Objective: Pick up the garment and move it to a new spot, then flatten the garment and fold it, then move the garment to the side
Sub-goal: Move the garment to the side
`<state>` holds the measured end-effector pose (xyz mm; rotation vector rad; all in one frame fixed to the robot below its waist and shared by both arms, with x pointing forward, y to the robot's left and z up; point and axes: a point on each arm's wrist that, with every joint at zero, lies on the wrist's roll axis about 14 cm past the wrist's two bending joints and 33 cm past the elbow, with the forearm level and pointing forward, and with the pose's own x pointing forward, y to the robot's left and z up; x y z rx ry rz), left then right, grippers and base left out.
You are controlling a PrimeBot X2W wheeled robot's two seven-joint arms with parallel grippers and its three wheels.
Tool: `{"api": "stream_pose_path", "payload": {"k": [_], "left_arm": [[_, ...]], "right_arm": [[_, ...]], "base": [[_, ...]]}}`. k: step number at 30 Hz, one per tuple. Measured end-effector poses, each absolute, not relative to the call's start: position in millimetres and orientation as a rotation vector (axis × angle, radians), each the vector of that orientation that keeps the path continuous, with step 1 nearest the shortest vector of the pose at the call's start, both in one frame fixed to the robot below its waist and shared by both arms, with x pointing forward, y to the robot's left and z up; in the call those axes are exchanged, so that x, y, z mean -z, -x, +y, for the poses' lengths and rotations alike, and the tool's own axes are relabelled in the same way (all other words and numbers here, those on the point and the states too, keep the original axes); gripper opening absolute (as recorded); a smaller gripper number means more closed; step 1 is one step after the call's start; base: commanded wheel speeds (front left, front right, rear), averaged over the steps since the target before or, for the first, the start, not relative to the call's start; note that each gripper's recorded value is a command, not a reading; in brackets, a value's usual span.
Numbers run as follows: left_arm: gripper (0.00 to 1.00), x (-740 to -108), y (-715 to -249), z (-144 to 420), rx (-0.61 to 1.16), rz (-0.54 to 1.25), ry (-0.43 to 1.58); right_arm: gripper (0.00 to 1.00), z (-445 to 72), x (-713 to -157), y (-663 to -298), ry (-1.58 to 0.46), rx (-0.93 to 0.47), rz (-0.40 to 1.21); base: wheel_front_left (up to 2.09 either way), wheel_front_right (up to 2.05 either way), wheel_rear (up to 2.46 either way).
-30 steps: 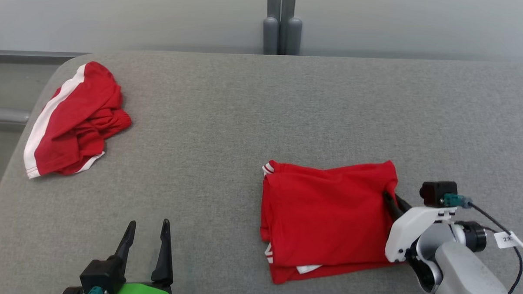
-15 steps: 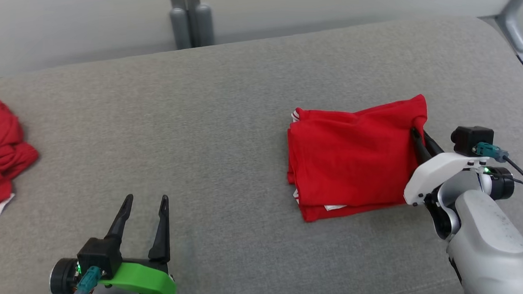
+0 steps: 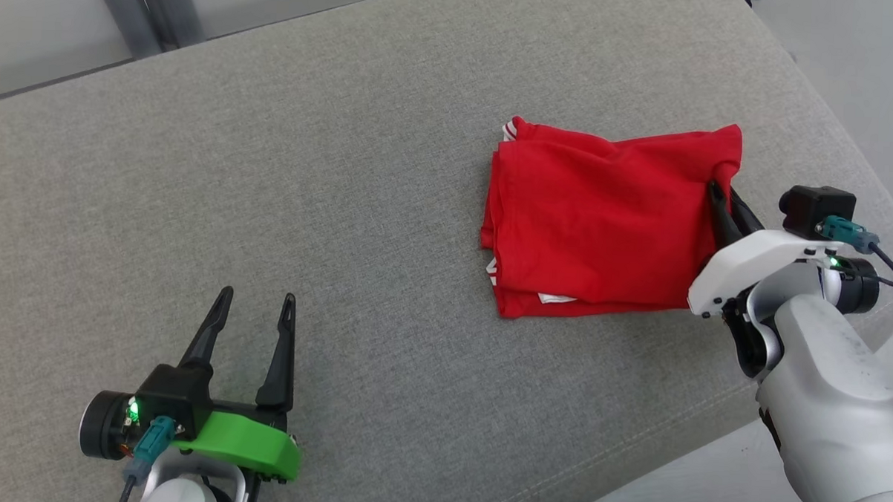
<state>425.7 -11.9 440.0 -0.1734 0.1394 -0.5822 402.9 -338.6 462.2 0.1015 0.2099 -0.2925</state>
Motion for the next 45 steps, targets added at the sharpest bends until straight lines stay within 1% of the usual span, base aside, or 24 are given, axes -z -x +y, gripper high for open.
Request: {"api": "stream_pose_path", "payload": {"k": [5,10,15,19,29,37,38,40,41,45], "left_arm": [[1.0,-435,-429,-8,0.572,0.149,0.175],[1.0,-437,-436,7,0.532,0.14,0.166],[1.0,-434,-440,22,0.497,0.143,0.153],[1.0,-433,-444,35,0.472,0.143,0.139],[1.0,-424,-445,59,0.418,0.164,0.119],[1.0,-405,-443,75,0.381,0.214,0.106],[1.0,-404,-443,76,0.376,0.218,0.104],[1.0,-401,-442,79,0.371,0.225,0.101],[1.0,-400,-442,80,0.368,0.228,0.1],[1.0,-402,-441,80,0.367,0.225,0.096]], "right_arm": [[0.0,-336,-468,-424,-0.081,0.272,0.198],[0.0,-332,-490,-462,-0.048,0.235,0.156],[0.0,-340,-509,-498,-0.019,0.237,0.126],[0.0,-353,-510,-517,0.041,0.247,0.152],[0.0,-407,-500,-540,0.188,0.329,0.233],[0.0,-431,-479,-546,0.25,0.371,0.288],[0.01,-433,-477,-547,0.254,0.376,0.29],[0.6,-434,-476,-549,0.261,0.381,0.286],[1.0,-434,-477,-551,0.264,0.383,0.275],[1.0,-423,-494,-560,0.292,0.364,0.202]], "base": [[0.0,0.0,0.0],[0.0,0.0,0.0],[0.0,0.0,0.0],[0.0,0.0,0.0],[0.0,0.0,0.0],[0.0,0.0,0.0],[0.0,0.0,0.0],[0.0,0.0,0.0],[0.0,0.0,0.0],[0.0,0.0,0.0]]}}
